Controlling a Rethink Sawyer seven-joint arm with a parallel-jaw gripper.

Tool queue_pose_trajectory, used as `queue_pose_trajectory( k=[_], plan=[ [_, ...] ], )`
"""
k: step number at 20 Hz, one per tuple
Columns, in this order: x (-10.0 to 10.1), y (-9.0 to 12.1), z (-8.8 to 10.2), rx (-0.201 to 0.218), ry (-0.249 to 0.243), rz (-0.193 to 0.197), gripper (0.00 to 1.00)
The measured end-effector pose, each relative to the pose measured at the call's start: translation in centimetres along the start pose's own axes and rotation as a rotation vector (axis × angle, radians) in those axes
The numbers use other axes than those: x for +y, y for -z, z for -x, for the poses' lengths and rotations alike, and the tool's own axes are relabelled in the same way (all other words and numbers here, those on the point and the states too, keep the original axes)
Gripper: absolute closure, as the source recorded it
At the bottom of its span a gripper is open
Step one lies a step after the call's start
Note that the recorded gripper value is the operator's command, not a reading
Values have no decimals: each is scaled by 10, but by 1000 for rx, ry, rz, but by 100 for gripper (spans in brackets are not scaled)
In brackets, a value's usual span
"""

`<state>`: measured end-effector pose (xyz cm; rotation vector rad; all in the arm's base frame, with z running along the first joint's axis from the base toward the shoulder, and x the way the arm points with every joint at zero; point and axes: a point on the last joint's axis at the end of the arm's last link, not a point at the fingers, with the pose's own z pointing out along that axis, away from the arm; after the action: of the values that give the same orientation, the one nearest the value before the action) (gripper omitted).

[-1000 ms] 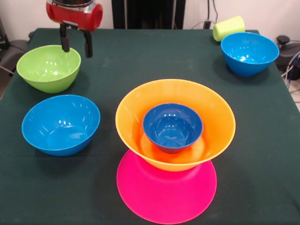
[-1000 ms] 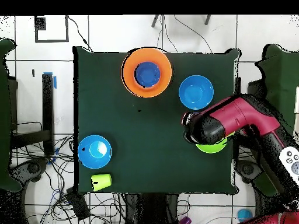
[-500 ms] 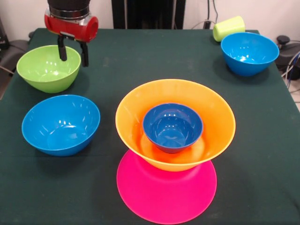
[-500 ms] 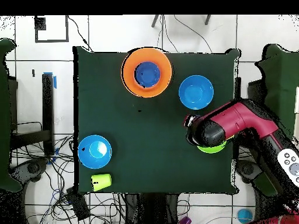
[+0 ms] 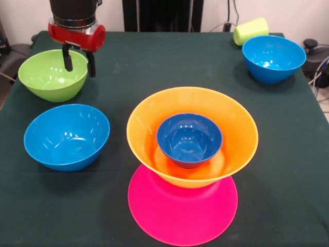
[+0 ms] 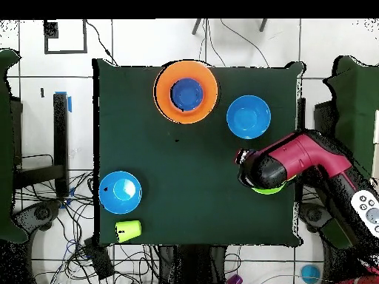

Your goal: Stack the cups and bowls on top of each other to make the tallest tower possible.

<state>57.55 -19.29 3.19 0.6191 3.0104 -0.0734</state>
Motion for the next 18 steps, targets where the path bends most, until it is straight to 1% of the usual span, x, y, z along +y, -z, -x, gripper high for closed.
queue_pose_trajectory(
  k=[2,3,5,14,15,18],
  plan=[
    [-2,-2,-2,6,-1,-3,0],
    [-8,-6,-5,16,-5,-8,0],
    [-10,-8,-6,20,-8,-10,0],
    [-46,-23,-18,59,-50,-27,0],
    [-52,-27,-21,66,-58,-29,0],
    [-58,-30,-23,68,-66,-26,0]
  ],
)
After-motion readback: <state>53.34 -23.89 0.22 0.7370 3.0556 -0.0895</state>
